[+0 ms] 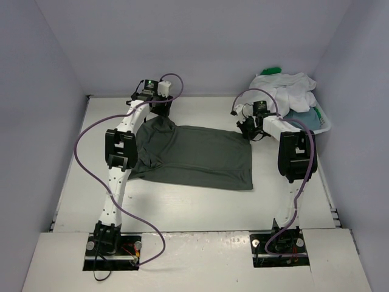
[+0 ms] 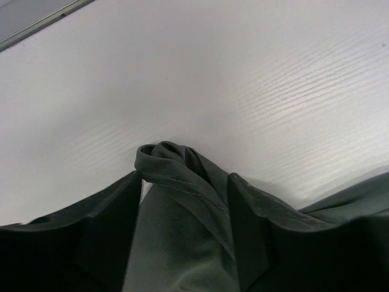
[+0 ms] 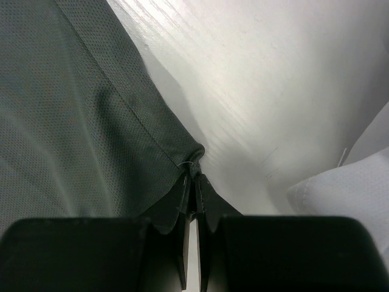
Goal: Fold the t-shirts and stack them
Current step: Pick up the 1/3-folded T-shirt from the center of the board, then fold the 1/3-folded T-shirt at the center of the board.
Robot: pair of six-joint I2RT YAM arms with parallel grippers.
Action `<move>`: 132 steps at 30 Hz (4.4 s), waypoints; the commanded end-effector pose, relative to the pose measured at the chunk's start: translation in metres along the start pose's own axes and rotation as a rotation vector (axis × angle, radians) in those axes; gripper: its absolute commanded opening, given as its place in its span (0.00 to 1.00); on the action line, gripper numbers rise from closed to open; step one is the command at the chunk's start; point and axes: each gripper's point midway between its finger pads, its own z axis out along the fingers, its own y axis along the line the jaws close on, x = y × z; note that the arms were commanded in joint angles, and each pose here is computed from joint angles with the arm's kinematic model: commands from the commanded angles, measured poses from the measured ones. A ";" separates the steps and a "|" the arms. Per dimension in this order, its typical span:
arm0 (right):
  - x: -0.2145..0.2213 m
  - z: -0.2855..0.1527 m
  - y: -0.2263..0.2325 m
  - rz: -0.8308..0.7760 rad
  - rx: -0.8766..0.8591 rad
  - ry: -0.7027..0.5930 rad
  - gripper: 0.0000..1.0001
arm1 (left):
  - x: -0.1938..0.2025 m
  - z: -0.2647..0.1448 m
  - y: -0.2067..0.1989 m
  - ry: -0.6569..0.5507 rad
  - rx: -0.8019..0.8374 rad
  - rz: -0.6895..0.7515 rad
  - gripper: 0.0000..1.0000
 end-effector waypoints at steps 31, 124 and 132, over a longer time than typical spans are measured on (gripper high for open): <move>0.037 0.008 0.046 0.018 -0.122 0.131 0.00 | -0.020 -0.010 0.008 -0.056 -0.025 -0.001 0.00; 0.009 -0.133 0.089 -0.394 0.229 0.125 0.00 | 0.086 -0.214 -0.064 0.043 0.191 0.039 0.00; 0.033 -0.127 0.113 -0.420 0.120 0.162 0.00 | 0.113 -0.225 -0.074 0.105 0.235 0.059 0.00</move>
